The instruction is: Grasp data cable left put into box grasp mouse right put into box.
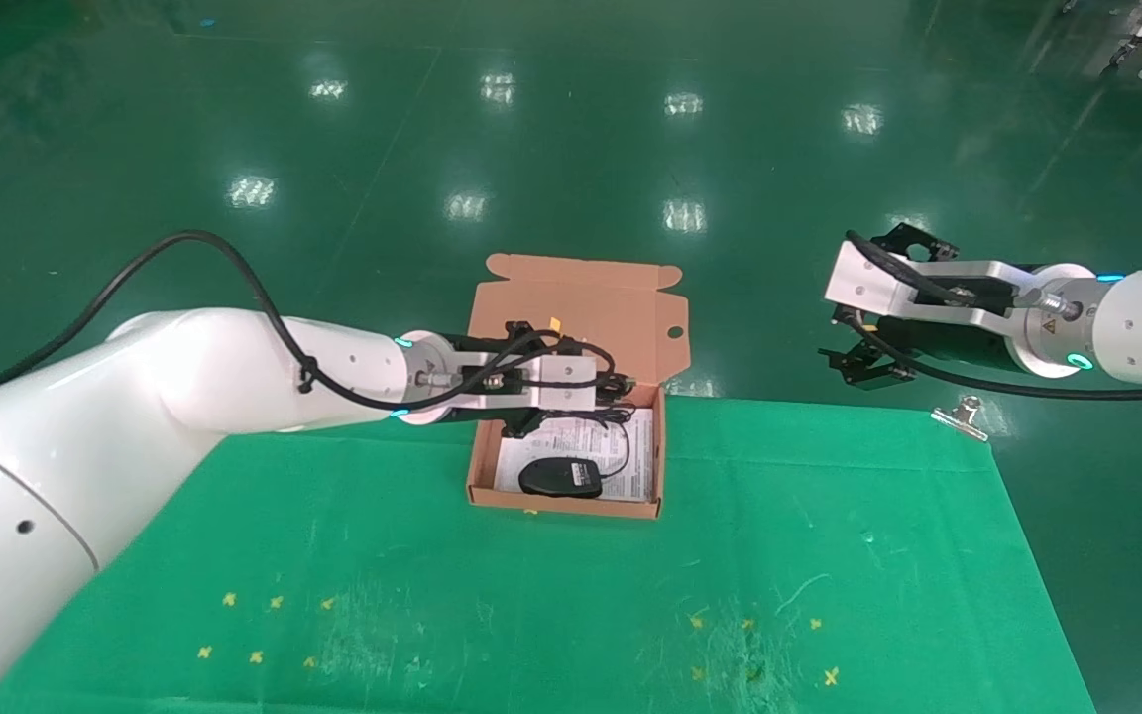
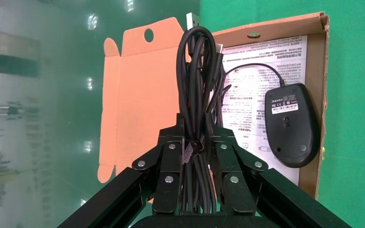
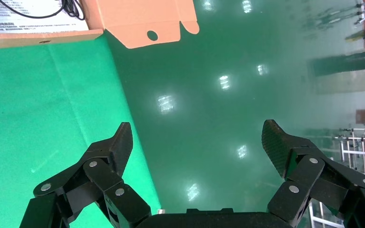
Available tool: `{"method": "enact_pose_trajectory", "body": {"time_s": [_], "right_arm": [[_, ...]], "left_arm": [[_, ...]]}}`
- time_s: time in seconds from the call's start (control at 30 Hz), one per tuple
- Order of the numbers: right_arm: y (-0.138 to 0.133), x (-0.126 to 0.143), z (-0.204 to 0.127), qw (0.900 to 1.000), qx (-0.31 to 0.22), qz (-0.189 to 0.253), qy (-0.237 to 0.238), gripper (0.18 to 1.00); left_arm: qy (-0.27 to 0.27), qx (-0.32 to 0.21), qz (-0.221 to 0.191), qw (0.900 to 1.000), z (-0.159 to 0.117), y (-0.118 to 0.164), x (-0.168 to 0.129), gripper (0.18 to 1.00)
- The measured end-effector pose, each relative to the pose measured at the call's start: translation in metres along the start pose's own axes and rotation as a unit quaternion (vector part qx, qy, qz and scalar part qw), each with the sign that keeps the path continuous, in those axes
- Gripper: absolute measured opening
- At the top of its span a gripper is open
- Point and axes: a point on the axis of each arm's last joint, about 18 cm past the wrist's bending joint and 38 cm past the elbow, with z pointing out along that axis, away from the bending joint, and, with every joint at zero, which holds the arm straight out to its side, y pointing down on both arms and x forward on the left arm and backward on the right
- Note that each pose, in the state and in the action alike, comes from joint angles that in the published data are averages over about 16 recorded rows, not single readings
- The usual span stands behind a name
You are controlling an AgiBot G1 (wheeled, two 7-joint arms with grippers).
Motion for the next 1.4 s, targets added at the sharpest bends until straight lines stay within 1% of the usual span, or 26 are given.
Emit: {"method": "enact_pose_trajectory", "body": {"time_s": [0.27, 0.47, 0.63, 0.9, 1.03, 1.2, 1.4], "right_arm": [[0.000, 0.000, 0.000, 1.000, 0.000, 0.000, 0.000, 1.000], [-0.002, 0.002, 0.000, 1.000, 0.003, 0.000, 0.003, 1.000], [-0.009, 0.008, -0.002, 1.000, 0.013, 0.000, 0.013, 1.000], [-0.024, 0.018, -0.006, 0.999, 0.034, -0.007, 0.031, 1.000], [-0.030, 0.021, -0.008, 0.999, 0.040, -0.011, 0.034, 1.000], [-0.033, 0.018, -0.008, 0.999, 0.045, -0.008, 0.025, 1.000], [-0.032, 0.006, -0.009, 0.998, 0.054, 0.018, -0.001, 1.000]], "left_arm": [[-0.001, 0.000, 0.000, 1.0000, -0.001, 0.001, -0.001, 0.293], [-0.010, -0.005, 0.002, 0.9999, -0.008, 0.008, -0.008, 0.364], [-0.023, -0.022, 0.008, 0.9994, -0.021, 0.020, -0.024, 0.460], [-0.046, -0.064, 0.023, 0.9967, -0.049, 0.044, -0.057, 0.647], [-0.049, -0.081, 0.030, 0.9950, -0.061, 0.053, -0.068, 0.741], [-0.044, -0.088, 0.023, 0.9949, -0.070, 0.060, -0.070, 0.831], [-0.026, -0.070, -0.013, 0.9971, -0.074, 0.065, -0.056, 0.911]]}}
